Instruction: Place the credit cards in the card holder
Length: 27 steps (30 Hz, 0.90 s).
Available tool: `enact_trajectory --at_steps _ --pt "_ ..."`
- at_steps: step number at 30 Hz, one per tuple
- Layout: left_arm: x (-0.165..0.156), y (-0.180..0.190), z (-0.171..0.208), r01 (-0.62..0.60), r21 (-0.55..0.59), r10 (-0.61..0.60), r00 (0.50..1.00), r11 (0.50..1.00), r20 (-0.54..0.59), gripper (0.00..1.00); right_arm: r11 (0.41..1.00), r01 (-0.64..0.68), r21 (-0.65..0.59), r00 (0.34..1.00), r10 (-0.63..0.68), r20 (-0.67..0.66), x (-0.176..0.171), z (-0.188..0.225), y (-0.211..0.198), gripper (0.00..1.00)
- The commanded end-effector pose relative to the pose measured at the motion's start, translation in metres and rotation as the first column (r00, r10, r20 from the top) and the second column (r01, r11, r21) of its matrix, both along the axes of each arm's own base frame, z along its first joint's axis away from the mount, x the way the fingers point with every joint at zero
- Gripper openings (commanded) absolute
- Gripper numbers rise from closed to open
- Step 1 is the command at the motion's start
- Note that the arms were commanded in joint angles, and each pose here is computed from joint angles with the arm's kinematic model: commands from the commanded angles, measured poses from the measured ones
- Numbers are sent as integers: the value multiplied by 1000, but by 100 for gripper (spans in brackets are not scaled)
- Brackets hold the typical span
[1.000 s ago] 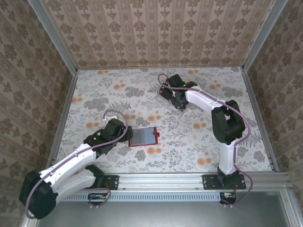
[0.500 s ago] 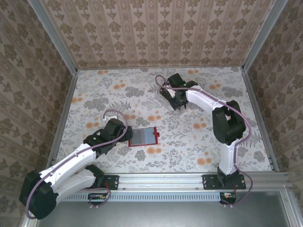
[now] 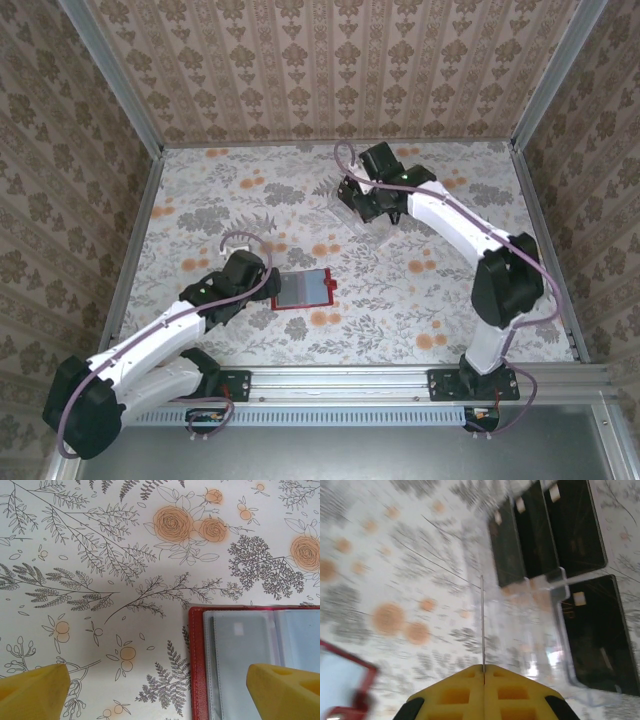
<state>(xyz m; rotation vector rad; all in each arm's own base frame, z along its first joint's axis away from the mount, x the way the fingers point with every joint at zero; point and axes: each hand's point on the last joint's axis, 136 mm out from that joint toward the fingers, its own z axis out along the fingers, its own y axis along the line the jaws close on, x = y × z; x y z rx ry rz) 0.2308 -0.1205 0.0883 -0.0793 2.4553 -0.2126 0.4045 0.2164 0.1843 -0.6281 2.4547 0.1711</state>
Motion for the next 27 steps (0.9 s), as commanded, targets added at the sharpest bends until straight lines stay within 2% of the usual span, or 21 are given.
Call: enact_trajectory --at_steps 1,6,10,14,17,27 --pt "5 0 7 8 10 -8 1000 1000 14 100 975 16 222 999 -5 -47 -34 14 38 0" --pt "1 5 2 7 44 -7 1000 999 -5 100 877 133 461 987 -77 -138 -72 2 84 0" --pt "-1 8 -3 8 65 -6 1000 998 -24 100 823 220 523 973 -145 -182 -99 -20 109 0" --pt "-3 9 -10 14 81 -11 999 997 -44 100 798 289 529 957 -223 -187 -116 -44 118 0" --pt "-3 7 -15 20 87 -15 998 996 -57 100 788 314 529 948 -231 -218 -122 -62 126 0" --pt "-1 3 -21 32 89 -26 997 996 -71 100 815 357 456 929 -259 -263 -130 -111 131 0"
